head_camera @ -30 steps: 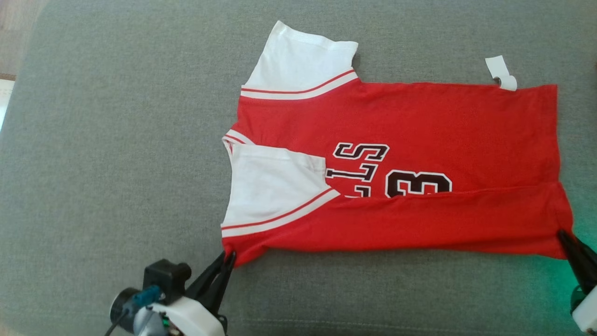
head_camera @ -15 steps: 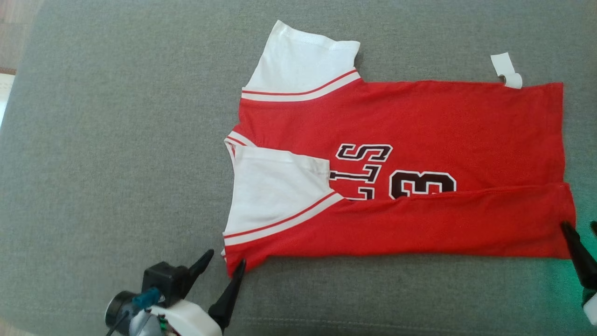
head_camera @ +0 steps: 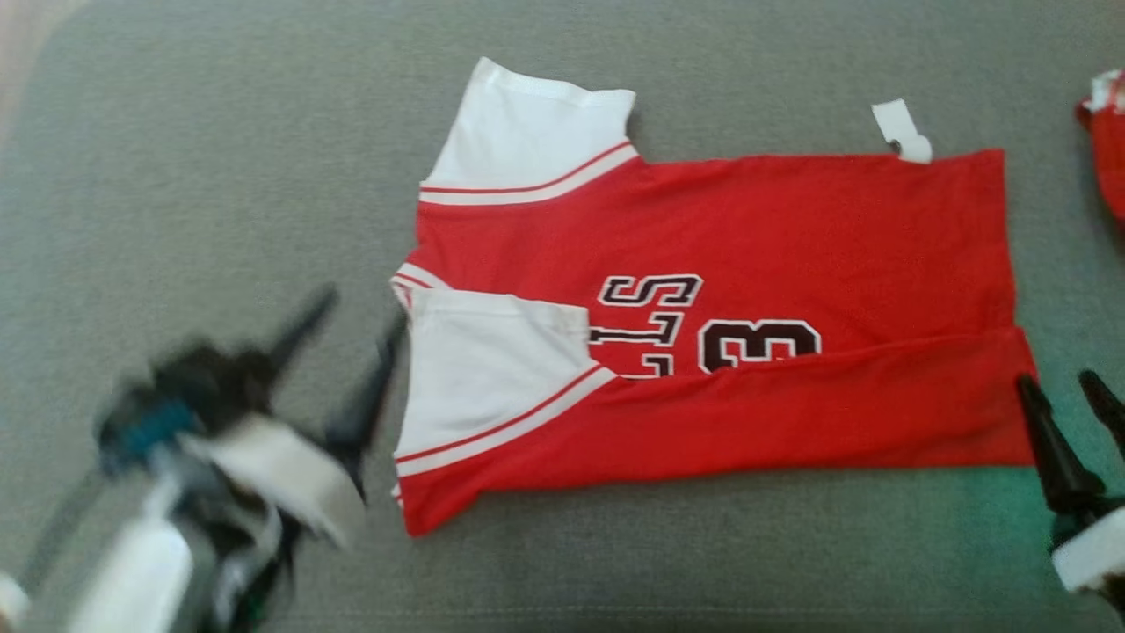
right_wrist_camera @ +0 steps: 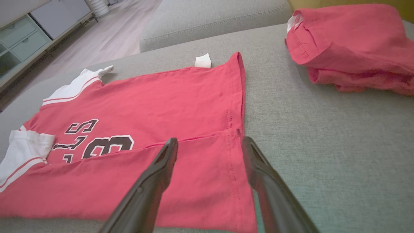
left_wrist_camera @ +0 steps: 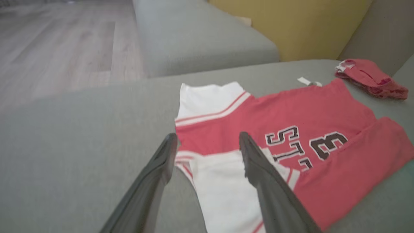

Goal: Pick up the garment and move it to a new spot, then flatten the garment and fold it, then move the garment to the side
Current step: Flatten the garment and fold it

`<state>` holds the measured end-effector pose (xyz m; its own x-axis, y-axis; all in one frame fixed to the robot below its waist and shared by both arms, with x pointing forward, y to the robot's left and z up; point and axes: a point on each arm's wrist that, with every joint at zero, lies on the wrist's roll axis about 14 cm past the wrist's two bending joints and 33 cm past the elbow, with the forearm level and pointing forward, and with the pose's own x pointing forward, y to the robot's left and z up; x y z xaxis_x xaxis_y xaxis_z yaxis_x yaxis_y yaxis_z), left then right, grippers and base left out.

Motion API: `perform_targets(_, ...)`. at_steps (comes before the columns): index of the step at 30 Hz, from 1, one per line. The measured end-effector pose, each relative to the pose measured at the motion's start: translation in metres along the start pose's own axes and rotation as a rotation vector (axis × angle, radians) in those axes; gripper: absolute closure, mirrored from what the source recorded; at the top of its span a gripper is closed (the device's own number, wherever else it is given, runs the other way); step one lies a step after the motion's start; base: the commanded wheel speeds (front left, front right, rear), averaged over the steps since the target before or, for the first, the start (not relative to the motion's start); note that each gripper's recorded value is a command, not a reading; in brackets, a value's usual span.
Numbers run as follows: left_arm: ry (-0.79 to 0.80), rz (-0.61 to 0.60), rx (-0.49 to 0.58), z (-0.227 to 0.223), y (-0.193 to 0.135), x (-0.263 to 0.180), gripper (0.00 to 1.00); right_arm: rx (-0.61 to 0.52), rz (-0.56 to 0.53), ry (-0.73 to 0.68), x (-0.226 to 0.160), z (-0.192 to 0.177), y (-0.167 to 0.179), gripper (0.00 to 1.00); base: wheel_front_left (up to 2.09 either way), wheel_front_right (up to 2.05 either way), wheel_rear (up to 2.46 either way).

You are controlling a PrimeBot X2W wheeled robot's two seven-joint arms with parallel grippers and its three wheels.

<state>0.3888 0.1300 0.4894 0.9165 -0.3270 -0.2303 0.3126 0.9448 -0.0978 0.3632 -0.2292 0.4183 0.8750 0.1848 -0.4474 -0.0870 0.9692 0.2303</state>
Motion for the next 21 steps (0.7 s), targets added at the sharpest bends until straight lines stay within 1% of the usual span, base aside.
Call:
perform_targets(2,-0.047,-0.03,0.026,0.025,0.006,0.021,0.0,0.006,0.001,-0.016,0.004,0.002,0.002,0.0,0.0,0.0,0.0)
perform_targets(6,-0.073,-0.085,0.107,0.056,0.017,0.07,0.0,0.012,0.018,-0.035,0.019,0.006,0.008,0.0,0.0,0.0,0.0)
perform_targets(8,-0.058,-0.104,0.122,0.065,0.024,0.097,0.0,0.016,0.017,-0.04,0.026,0.008,0.007,0.0,0.0,0.0,0.0)
perform_targets(9,-0.058,-0.104,0.122,0.065,0.024,0.097,0.0,0.016,0.017,-0.04,0.026,0.008,0.007,0.0,0.0,0.0,0.0)
perform_targets(10,-0.04,-0.111,0.121,0.066,0.026,0.111,0.0,0.018,0.015,-0.04,0.029,0.008,0.007,0.0,0.0,0.0,0.0)
perform_targets(13,0.042,-0.123,0.136,0.058,0.034,0.147,0.0,0.021,0.001,-0.037,0.035,0.006,0.001,0.0,0.0,0.0,0.0)
perform_targets(15,0.102,-0.125,0.117,0.047,0.038,0.17,0.0,0.024,-0.012,-0.032,0.038,0.003,-0.004,0.0,0.0,0.0,0.0)
perform_targets(17,0.179,-0.138,0.098,0.03,0.037,0.188,0.0,0.026,-0.027,-0.026,0.04,0.001,-0.009,0.0,0.0,0.0,0.0)
perform_targets(21,0.311,-0.182,0.095,-0.003,0.031,0.214,0.0,0.031,-0.063,-0.014,0.04,-0.007,-0.02,0.0,0.0,0.0,0.0)
